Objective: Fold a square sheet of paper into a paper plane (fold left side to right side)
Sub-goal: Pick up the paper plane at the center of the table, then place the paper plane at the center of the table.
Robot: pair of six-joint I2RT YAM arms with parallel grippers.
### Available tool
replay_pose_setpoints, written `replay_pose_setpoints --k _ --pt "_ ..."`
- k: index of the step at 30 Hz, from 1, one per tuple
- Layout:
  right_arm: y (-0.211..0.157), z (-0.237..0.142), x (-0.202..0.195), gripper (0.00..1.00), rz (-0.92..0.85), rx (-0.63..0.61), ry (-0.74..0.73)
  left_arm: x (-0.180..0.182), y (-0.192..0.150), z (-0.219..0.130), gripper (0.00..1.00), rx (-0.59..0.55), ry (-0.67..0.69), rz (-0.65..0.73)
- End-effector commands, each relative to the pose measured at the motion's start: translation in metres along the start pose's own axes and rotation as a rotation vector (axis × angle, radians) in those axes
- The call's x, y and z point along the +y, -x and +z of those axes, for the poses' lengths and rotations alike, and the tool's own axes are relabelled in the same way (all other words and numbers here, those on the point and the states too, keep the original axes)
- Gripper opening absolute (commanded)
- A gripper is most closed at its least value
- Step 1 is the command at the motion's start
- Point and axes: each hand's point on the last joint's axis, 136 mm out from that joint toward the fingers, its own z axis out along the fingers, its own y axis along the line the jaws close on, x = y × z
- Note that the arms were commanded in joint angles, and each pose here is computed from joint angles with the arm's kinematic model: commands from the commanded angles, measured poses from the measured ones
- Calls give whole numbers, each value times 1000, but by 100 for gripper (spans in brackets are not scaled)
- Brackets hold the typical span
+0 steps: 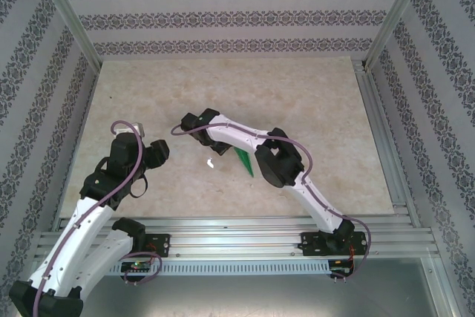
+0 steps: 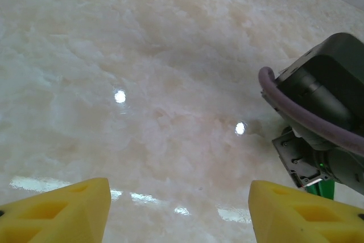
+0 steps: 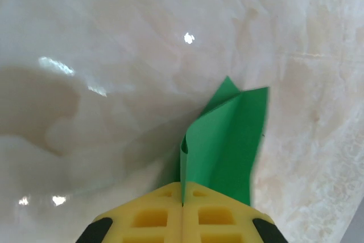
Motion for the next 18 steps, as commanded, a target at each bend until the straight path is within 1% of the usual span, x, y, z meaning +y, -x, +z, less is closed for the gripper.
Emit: replay_pose_setpoints --k 1,5,8,11,18 --pt "-1 -55 -33 0 119 -103 124 -10 -1 4 66 29 -48 -2" --pt "-18 -77 -31 1 232 -162 399 -30 -10 16 65 99 -144 16" --pt "-33 -71 -24 3 274 -169 491 -42 -18 25 63 150 -206 21" --pt "-47 -54 -15 3 300 -153 517 -51 -26 35 60 189 -251 12" --pt "-63 -17 6 5 330 -117 553 -48 -35 46 59 223 -241 7"
